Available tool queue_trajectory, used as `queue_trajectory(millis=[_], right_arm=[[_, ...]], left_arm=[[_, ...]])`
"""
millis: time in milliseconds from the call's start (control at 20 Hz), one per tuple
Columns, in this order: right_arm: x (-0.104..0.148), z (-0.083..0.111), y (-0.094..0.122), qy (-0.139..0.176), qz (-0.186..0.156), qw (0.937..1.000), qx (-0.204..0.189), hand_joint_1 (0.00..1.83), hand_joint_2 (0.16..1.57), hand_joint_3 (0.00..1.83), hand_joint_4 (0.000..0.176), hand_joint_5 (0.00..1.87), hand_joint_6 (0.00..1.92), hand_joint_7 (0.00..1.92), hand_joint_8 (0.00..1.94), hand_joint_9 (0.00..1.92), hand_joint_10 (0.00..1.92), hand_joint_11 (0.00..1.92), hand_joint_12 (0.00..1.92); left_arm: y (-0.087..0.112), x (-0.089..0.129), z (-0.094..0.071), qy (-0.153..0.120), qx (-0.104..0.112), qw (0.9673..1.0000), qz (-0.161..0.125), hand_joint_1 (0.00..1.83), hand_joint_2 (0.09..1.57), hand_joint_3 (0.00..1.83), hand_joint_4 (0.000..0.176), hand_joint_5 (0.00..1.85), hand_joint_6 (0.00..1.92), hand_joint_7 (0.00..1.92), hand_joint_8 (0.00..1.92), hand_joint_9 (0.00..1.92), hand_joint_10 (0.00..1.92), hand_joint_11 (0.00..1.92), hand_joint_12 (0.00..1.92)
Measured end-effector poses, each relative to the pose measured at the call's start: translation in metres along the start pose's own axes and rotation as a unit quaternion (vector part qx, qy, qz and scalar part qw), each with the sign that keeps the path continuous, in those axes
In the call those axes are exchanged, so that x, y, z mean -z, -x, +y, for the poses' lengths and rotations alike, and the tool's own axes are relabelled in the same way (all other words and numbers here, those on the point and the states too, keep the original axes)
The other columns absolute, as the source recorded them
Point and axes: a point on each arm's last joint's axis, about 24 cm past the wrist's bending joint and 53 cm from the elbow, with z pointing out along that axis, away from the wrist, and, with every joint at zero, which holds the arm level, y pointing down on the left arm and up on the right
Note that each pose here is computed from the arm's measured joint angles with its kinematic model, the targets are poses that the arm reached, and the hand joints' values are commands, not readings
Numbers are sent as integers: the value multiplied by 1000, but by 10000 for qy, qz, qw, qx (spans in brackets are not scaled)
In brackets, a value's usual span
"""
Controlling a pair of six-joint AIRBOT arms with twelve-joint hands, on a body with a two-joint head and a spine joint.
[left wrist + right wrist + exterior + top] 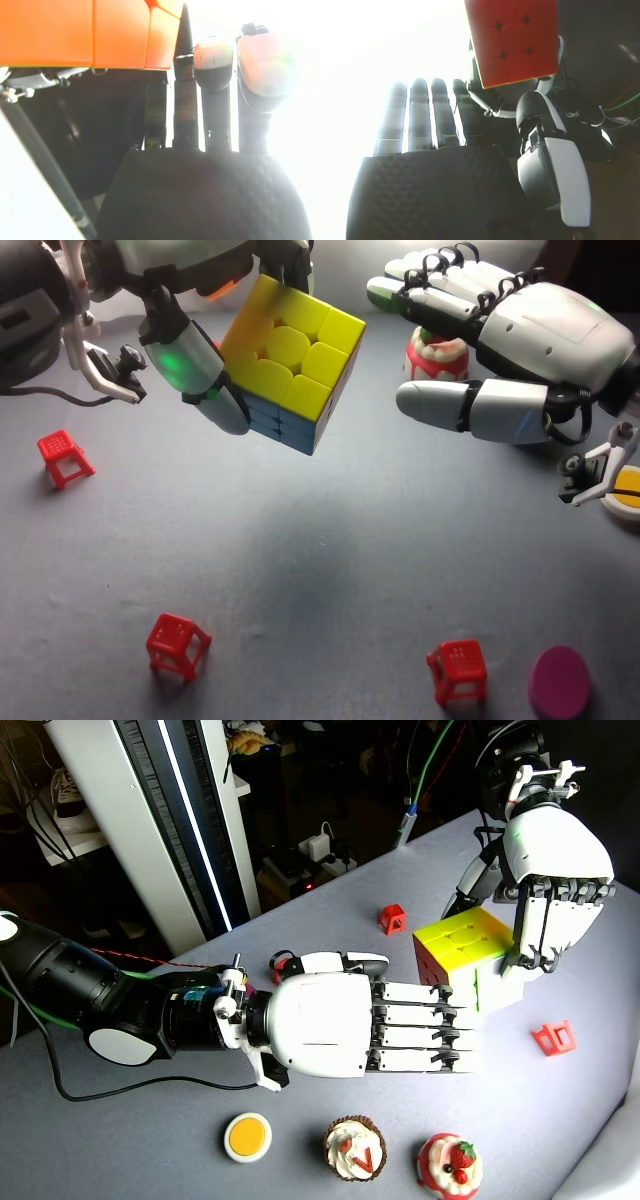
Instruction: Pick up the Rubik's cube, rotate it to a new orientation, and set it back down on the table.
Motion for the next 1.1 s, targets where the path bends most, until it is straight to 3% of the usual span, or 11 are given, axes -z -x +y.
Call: queue_trajectory(millis=[100, 250, 350, 450, 500, 600, 650, 850, 950, 1050, 1100], right_arm=[[0, 0, -1, -2, -1, 10000, -12, 0, 1250, 0, 0, 39, 9, 2, 3, 8, 1, 2, 71], [-2, 1, -4, 9, 0, 10000, -52, 0, 1250, 0, 0, 177, 75, 31, 12, 0, 0, 0, 0], [-4, 3, -10, 57, 48, 10000, -54, 0, 1254, 0, 0, 352, 45, 165, 8, 95, 24, 16, 21], [-6, 5, -14, 80, 83, 9999, -54, 0, 1267, 0, 0, 345, 2, 292, 9, 240, 13, 0, 645], [-6, 5, -13, 92, 75, 9999, -51, 0, 1252, 0, 0, 295, 1, 255, 12, 202, 16, 0, 552], [-6, 6, -15, 100, 105, 9999, -26, 0, 1247, 0, 0, 269, 30, 258, 17, 210, 22, 0, 527], [-6, 5, -16, 94, 128, 9999, -11, 0, 1270, 5, 0, 358, 66, 306, 35, 233, 31, 0, 520], [-5, 9, -14, 147, 77, 9999, -46, 0, 1272, 0, 0, 310, 6, 307, 4, 236, 15, 0, 521], [-5, 12, -14, 172, 62, 9998, -76, 0, 1262, 0, 0, 331, 15, 368, 22, 305, 37, 0, 695], [-4, 13, -16, 190, 67, 9998, -87, 0, 1257, 0, 0, 221, 0, 239, 8, 181, 17, 0, 391], [-3, 15, -18, 205, 56, 9997, -147, 0, 1260, 0, 0, 196, 1, 193, 11, 145, 8, 0, 251]], left_arm=[[0, 0, 0, -3, -10, 10000, 1, 1143, 628, 1410, 0, 903, 1771, 1030, 1920, 1212, 1921, 1270, 1921], [-1, 0, -3, -33, 11, 10000, -3, 1348, 737, 705, 0, 956, 1920, 1027, 1921, 1092, 1921, 1206, 1921], [0, 0, -3, -40, 14, 10000, -8, 1327, 750, 742, 0, 987, 1921, 1018, 1921, 1082, 1921, 1186, 1921], [-1, 0, -3, -41, -3, 10000, -4, 1313, 762, 643, 0, 941, 1921, 954, 1921, 1013, 1921, 1106, 1921], [-1, 0, -2, -25, -1, 10000, 7, 1178, 700, 1192, 26, 872, 1857, 862, 1920, 1005, 1921, 1091, 1921], [-2, 0, -2, -27, 10, 10000, 4, 1174, 741, 1072, 14, 842, 1600, 820, 1759, 902, 1921, 974, 1921], [-1, 0, -2, -34, 42, 10000, -16, 1274, 820, 661, 0, 883, 1857, 950, 1889, 1037, 1921, 1120, 1921], [0, 0, -4, -76, 46, 10000, -39, 1164, 721, 1211, 0, 810, 1732, 839, 1886, 1016, 1921, 1082, 1921], [-2, 1, -2, -65, 89, 9999, -34, 1134, 898, 681, 0, 807, 1425, 795, 1920, 936, 1921, 1012, 1921], [-2, 1, -1, -53, 102, 9999, -29, 1126, 855, 714, 0, 837, 1430, 843, 1921, 957, 1921, 988, 1921], [-2, 2, -1, -51, 105, 9999, -37, 1305, 875, 423, 0, 855, 1760, 958, 1921, 1094, 1921, 1177, 1921]])
